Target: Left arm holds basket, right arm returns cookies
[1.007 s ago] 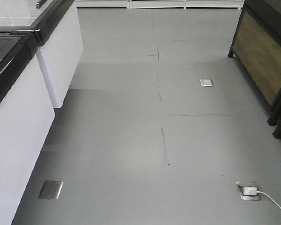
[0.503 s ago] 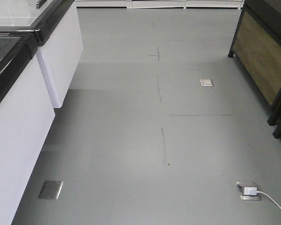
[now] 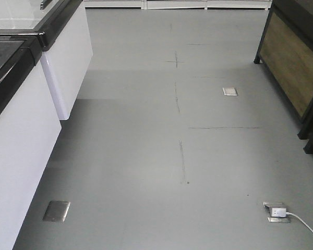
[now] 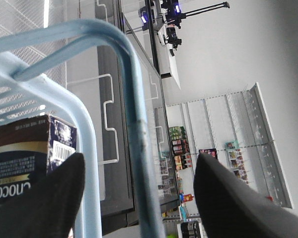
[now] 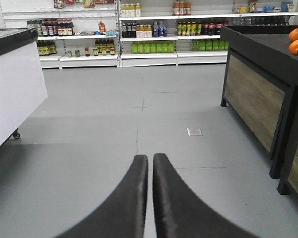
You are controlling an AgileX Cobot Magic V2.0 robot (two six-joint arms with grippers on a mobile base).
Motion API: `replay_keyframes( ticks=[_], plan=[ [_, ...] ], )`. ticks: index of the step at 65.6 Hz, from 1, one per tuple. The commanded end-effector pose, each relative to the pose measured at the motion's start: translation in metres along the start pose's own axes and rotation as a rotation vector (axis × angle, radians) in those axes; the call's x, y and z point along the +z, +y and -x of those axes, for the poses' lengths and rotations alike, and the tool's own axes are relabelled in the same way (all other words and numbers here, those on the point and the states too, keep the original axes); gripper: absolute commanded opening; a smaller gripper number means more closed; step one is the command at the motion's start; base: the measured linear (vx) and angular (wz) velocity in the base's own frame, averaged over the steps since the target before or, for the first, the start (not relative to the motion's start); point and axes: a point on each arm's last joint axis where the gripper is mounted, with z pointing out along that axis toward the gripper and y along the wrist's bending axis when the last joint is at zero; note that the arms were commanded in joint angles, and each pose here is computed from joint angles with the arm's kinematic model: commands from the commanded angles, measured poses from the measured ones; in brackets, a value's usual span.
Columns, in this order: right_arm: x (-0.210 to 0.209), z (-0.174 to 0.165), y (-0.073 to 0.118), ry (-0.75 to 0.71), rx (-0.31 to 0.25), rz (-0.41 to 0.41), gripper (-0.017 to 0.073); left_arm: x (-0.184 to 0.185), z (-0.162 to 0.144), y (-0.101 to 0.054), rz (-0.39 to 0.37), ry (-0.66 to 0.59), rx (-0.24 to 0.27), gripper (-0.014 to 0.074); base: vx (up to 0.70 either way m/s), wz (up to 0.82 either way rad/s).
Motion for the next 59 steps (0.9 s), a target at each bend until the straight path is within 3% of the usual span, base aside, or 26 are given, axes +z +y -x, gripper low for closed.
replay_keyframes(
  ticks=[1, 16, 46, 59],
  plan=[
    [0.0, 0.0014, -0.0001, -0.066, -0.011, 0.001, -0.0006, -0.0081, 0.0052, -0.0227, -0.123, -0.053, -0.008, 0.0439, 0.0, 0.0],
    [0.0, 0.0014, -0.0001, -0.066, -0.011, 0.001, -0.0006, -0.0079, 0.0043, -0.0215, -0.11, -0.043, -0.008, 0.0353, 0.0, 0.0],
    [0.0, 0.0014, -0.0001, -0.066, -0.011, 0.001, -0.0006, -0.0026, 0.0015, -0.0158, -0.077, -0.025, -0.006, 0.0043, 0.0, 0.0],
    [0.0, 0.0014, -0.0001, -0.066, -0.011, 0.001, -0.0006, -0.0008, -0.0005, -0.0152, -0.078, -0.022, -0.005, -0.0008, 0.0, 0.0]
  ],
)
